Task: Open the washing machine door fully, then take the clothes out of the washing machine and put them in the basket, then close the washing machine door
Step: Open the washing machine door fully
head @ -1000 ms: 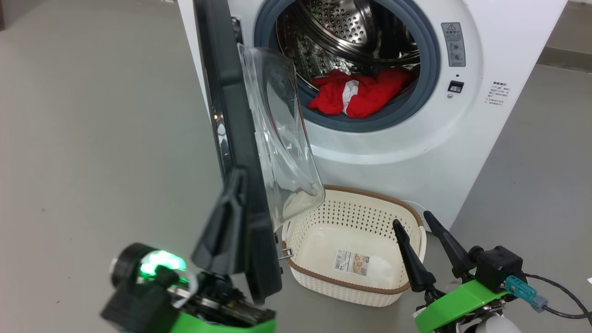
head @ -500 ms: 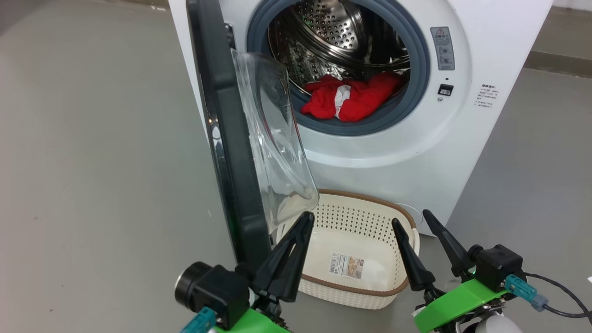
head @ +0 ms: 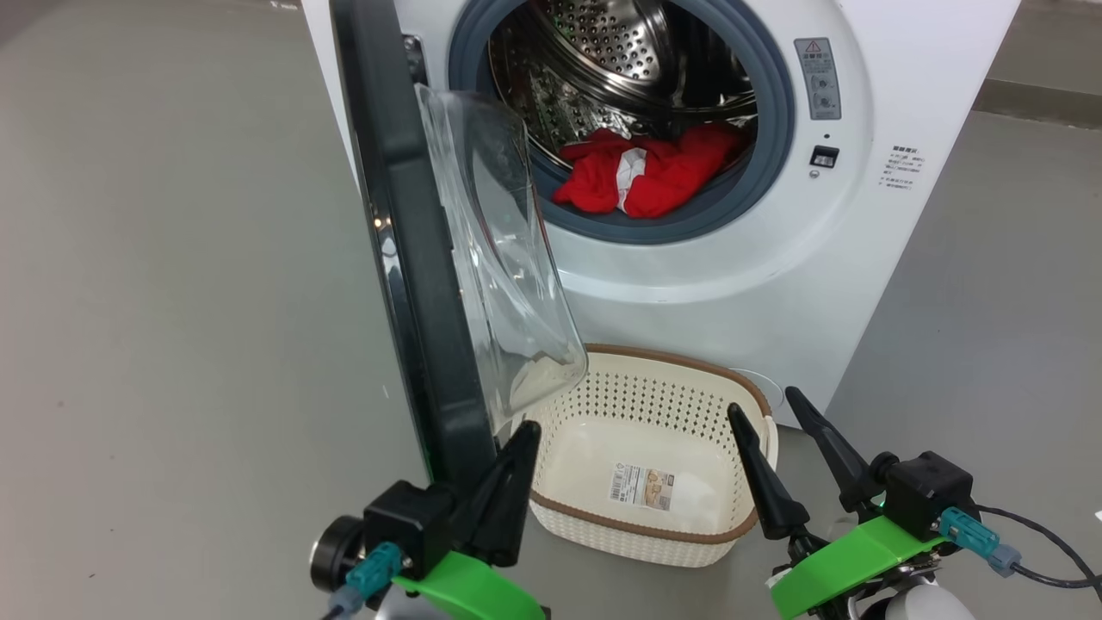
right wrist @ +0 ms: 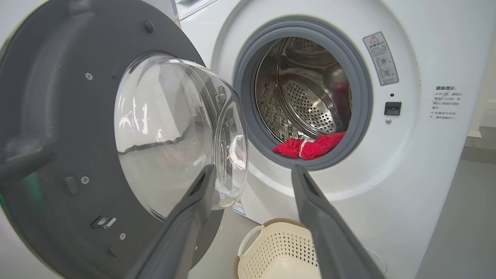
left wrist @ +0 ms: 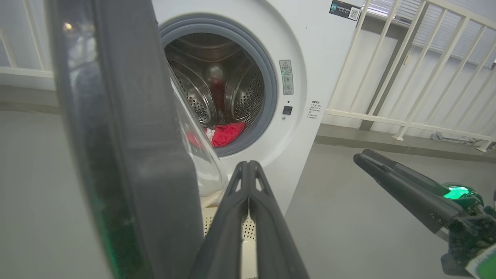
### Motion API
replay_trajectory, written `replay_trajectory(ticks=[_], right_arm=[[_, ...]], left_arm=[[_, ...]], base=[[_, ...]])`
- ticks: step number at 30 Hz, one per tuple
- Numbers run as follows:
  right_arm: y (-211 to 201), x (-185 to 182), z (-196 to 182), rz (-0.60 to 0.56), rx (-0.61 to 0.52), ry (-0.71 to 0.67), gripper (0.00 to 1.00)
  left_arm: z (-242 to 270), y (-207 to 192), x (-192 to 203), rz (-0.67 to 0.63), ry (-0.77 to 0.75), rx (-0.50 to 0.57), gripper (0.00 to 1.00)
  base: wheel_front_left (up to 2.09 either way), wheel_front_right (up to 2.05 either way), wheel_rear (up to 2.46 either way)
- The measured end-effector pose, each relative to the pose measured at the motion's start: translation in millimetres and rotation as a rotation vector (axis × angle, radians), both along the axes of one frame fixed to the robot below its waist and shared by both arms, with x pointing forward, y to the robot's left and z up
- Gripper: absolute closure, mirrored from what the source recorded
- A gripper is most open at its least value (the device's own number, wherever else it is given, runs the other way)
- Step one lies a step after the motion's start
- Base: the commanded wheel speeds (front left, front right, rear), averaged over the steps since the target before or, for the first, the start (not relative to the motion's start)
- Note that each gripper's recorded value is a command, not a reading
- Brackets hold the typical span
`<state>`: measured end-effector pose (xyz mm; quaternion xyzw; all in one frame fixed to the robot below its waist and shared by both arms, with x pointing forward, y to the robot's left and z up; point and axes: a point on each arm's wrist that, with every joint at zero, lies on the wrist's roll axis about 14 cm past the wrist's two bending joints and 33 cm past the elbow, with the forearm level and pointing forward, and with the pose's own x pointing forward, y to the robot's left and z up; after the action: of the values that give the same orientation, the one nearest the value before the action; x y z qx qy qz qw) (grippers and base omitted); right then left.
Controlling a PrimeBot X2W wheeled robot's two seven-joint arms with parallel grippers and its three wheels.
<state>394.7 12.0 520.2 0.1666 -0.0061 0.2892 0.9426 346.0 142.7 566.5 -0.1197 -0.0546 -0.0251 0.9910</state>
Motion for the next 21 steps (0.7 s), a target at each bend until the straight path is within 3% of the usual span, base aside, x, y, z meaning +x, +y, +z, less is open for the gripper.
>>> replay_trajectory(ticks=[21], right_arm=[[18, 0, -2, 0.050, -0.005, 0.007, 0.00]], left_arm=[[-7, 41, -3, 0.160, 0.009, 0.009, 1.00]], base=[[0.00, 0.00, 0.00]])
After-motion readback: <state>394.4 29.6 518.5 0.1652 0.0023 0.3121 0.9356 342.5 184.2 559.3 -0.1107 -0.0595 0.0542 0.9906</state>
